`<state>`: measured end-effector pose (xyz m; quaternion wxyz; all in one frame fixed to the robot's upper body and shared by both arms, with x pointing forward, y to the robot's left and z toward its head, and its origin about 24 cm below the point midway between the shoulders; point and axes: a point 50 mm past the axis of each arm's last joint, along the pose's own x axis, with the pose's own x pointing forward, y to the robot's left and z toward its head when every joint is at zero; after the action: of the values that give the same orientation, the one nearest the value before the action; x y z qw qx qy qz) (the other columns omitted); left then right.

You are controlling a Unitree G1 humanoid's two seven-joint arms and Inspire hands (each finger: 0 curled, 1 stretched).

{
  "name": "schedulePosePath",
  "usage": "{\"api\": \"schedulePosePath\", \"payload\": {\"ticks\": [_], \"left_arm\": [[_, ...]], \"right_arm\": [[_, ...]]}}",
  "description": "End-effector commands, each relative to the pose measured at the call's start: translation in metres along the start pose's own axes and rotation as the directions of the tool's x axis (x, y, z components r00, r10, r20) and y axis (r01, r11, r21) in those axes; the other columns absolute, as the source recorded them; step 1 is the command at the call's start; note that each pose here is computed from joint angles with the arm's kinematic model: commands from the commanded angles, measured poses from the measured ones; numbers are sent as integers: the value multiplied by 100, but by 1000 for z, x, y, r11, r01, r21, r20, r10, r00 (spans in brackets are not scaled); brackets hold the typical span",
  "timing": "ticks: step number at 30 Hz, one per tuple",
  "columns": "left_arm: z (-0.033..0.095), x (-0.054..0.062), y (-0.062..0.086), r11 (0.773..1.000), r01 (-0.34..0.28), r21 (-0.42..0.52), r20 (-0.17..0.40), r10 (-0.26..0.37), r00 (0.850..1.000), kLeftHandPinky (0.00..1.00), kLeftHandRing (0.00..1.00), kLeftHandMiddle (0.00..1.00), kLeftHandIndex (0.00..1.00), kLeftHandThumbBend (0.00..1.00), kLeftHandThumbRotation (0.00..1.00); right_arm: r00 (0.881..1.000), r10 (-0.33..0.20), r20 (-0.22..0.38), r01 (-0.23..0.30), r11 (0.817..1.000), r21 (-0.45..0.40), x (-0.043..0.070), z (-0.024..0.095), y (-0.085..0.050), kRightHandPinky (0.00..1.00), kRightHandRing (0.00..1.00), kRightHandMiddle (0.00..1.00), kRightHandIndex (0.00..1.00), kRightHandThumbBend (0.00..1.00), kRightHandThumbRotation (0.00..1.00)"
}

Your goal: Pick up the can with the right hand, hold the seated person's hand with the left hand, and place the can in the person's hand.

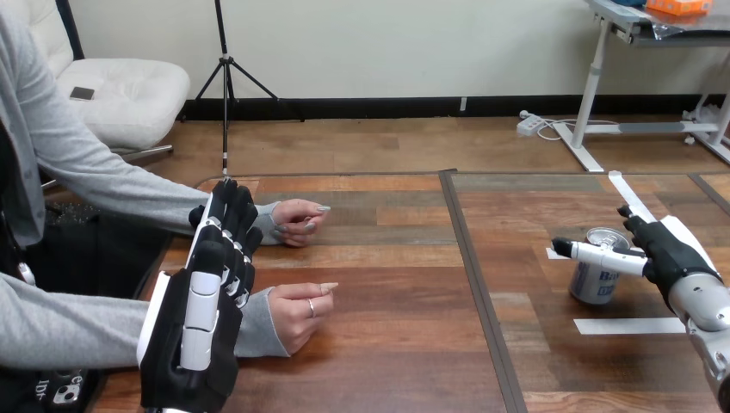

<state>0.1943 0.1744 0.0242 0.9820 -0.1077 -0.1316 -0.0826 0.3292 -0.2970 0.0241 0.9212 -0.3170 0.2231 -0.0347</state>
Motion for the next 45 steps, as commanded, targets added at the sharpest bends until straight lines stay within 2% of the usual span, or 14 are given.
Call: {"api": "schedulePosePath", "payload": {"ticks": [1,18,31,45], "left_arm": [[13,12,-3,999,30,18,81,-31,996,100,100,100,99,73,89],[11,12,-5,1000,29,9,78,-29,997,100,100,100,99,72,89],[10,12,-5,999,33,-2,76,-33,997,100,100,100,99,71,89],[12,12,-5,1000,28,5,74,-28,997,100,100,100,99,72,88]], "right_arm": [[989,-50,139,49,999,16,2,31,-14,100,100,100,100,100,49],[977,-71,199,74,997,-11,1,43,-23,100,100,100,100,100,53],[973,-74,220,82,996,-26,1,50,-27,82,100,100,100,100,52],[974,-56,218,66,997,-37,1,50,-24,76,100,100,100,100,43]]}}
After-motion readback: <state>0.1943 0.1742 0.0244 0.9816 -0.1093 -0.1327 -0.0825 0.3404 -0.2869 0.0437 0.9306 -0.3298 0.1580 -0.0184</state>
